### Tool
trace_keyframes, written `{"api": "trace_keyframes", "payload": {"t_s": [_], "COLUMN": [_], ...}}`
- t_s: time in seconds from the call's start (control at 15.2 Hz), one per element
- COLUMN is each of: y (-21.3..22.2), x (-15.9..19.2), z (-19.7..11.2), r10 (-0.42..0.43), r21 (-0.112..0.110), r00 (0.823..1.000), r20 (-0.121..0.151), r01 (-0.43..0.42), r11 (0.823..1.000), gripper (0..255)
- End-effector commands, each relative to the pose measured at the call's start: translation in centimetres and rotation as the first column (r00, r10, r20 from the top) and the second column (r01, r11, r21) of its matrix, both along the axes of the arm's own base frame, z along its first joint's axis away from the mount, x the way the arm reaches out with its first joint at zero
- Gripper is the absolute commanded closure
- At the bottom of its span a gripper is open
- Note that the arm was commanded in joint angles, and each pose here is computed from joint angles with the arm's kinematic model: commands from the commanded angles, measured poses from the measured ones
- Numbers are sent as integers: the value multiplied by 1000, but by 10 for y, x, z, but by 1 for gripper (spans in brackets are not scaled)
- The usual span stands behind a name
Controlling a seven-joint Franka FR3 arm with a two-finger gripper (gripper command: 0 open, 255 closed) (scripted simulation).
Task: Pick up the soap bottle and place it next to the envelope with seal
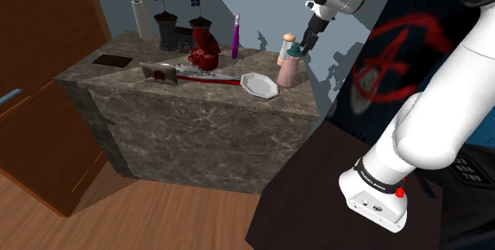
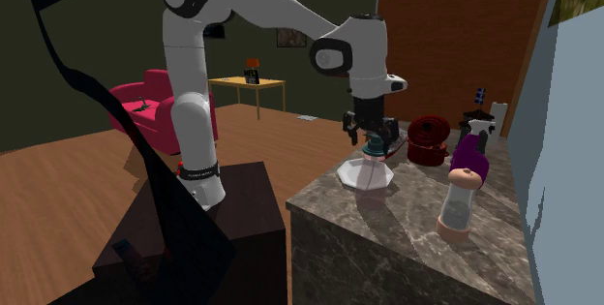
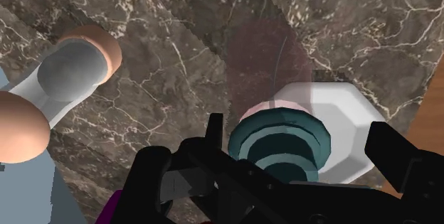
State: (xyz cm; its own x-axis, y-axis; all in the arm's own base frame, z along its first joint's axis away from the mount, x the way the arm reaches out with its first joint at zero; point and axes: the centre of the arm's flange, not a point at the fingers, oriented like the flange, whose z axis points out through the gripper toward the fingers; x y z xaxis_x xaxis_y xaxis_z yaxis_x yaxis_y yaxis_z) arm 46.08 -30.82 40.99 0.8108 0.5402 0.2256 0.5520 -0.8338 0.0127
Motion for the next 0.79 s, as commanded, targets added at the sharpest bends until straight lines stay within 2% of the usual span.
{"api": "trace_keyframes", "payload": {"t_s": [0.0, 0.33, 0.73], "y": [-2, 2, 2], "x": [3, 9, 9], "z": [-8, -37, -37], "r10": [5, 5, 5], "r21": [-1, -1, -1], "r00": [1000, 1000, 1000], "r20": [2, 2, 2], "r01": [-5, -5, -5], "r11": [1000, 1000, 1000], "gripper": [0, 0, 0]}}
